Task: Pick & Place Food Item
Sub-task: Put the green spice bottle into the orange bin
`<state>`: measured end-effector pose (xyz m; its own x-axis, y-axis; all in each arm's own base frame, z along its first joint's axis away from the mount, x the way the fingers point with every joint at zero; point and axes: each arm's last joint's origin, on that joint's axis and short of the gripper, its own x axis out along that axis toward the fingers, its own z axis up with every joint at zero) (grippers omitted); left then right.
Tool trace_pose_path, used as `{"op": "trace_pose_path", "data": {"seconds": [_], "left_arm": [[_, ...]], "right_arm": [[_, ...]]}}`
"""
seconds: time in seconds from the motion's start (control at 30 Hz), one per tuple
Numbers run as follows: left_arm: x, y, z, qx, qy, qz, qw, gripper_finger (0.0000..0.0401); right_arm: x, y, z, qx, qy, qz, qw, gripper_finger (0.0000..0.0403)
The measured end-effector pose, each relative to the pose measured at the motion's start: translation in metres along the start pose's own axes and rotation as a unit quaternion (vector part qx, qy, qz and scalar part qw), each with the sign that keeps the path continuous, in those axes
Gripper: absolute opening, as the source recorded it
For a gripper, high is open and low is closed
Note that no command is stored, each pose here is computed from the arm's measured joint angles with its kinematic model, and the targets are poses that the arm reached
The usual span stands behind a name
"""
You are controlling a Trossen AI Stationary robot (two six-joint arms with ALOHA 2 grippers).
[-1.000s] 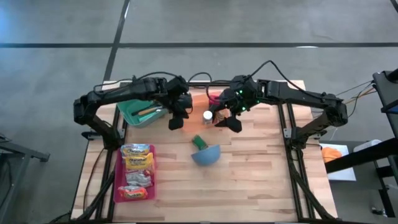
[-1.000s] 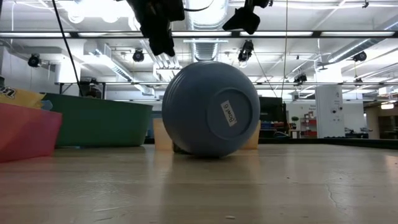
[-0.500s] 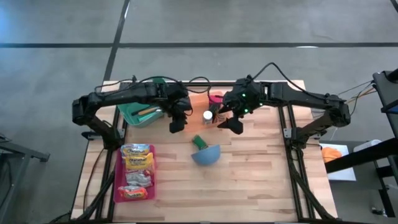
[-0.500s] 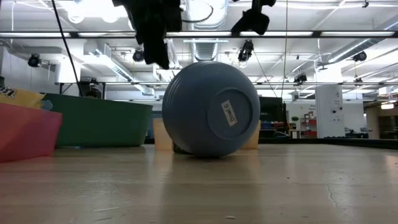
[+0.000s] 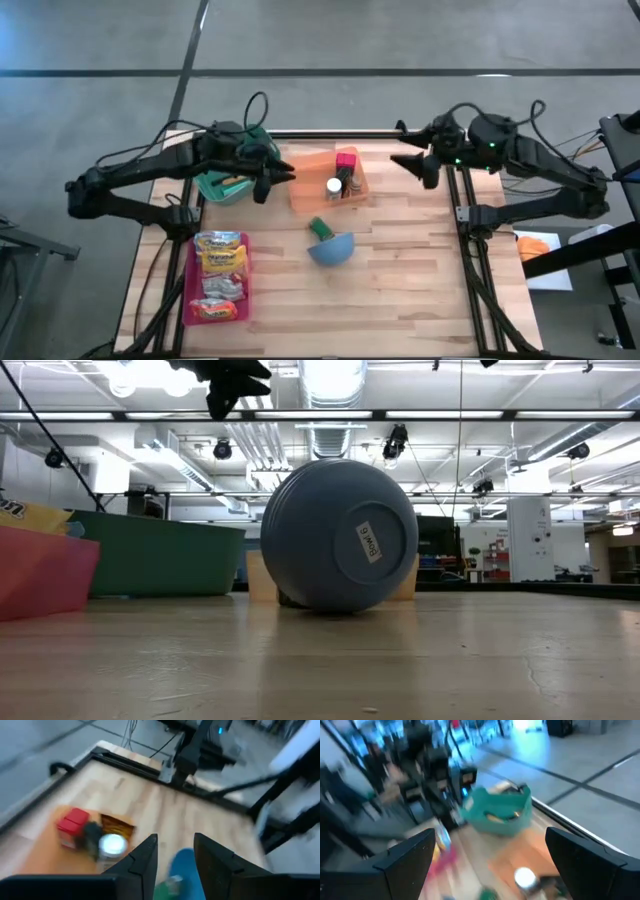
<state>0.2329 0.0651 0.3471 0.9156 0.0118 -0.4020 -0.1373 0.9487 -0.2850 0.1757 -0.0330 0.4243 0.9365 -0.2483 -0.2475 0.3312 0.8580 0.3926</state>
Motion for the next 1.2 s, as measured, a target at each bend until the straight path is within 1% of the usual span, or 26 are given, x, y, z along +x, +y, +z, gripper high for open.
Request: {"op": "trace_pose_path", "data": {"seconds": [0.07,0.1,0.17,0.23,0.27,0.33,0.4,0.47,0.5,0.57,0.63,0.73,0.8,0.87,0.93,1.0,1.07,1.2], "left_arm": [[-0.002,0.0,0.004,-0.06,-0.007,-0.003,0.998,0.0129],[-0.003,0.001,0.006,-0.076,-0.003,0.001,0.997,0.0129],[-0.001,0.003,0.004,-0.078,0.014,0.019,0.997,0.0129],[0.007,0.009,-0.005,-0.084,0.05,0.048,0.994,0.0129],[0.013,0.011,-0.01,-0.095,0.074,0.052,0.991,0.0129],[0.023,0.012,-0.016,-0.109,0.102,0.034,0.988,0.0129],[0.026,0.009,-0.011,-0.107,0.109,-0.007,0.988,0.0129],[0.028,0.003,-0.004,-0.082,0.107,-0.042,0.99,0.0129],[0.031,0.001,-0.004,-0.07,0.116,-0.049,0.99,0.0129],[0.038,-0.004,-0.008,-0.043,0.148,-0.058,0.986,0.0129],[0.047,-0.006,-0.017,-0.018,0.19,-0.07,0.979,0.0129],[0.064,-0.003,-0.033,0.007,0.242,-0.075,0.967,0.0129],[0.076,0.001,-0.042,0.029,0.273,-0.07,0.959,0.0129],[0.086,0.003,-0.045,0.064,0.28,-0.068,0.955,0.0129],[0.095,0.005,-0.048,0.109,0.288,-0.062,0.949,0.0129],[0.104,0.006,-0.053,0.157,0.3,-0.059,0.939,0.0129],[0.112,0.006,-0.061,0.202,0.316,-0.072,0.924,0.013],[0.126,-0.001,-0.068,0.28,0.321,-0.096,0.899,0.014]], "right_arm": [[0.001,0.002,0.0,0.02,-0.026,0.018,0.999,0.0375],[0.003,0.005,-0.001,0.017,-0.031,0.027,0.999,0.0375],[0.011,0.007,-0.007,-0.01,-0.017,0.031,0.999,0.0375],[0.02,0.007,-0.016,-0.028,-0.005,0.012,1.0,0.0375],[0.024,0.006,-0.02,-0.03,0.001,0.002,1.0,0.0375],[0.032,0.005,-0.026,-0.03,0.013,-0.006,0.999,0.0375],[0.039,0.005,-0.026,-0.031,0.011,-0.007,0.999,0.0375],[0.042,0.006,-0.026,-0.035,0.008,-0.004,0.999,0.0375],[0.042,0.007,-0.025,-0.036,0.008,-0.001,0.999,0.0375],[0.044,0.008,-0.026,-0.034,0.018,0.007,0.999,0.0375],[0.049,0.007,-0.032,-0.024,0.052,0.027,0.998,0.0375],[0.06,0.007,-0.046,0.002,0.116,0.053,0.992,0.0375],[0.066,0.008,-0.055,0.012,0.144,0.063,0.987,0.0375],[0.07,0.009,-0.063,0.01,0.154,0.066,0.986,0.0375],[0.073,0.011,-0.067,0.014,0.144,0.069,0.987,0.0375],[0.074,0.009,-0.072,0.021,0.145,0.06,0.987,0.0375],[0.074,0.01,-0.074,0.036,0.142,0.064,0.987,0.0375],[0.069,0.009,-0.075,0.056,0.14,0.065,0.986,0.0375]]}}
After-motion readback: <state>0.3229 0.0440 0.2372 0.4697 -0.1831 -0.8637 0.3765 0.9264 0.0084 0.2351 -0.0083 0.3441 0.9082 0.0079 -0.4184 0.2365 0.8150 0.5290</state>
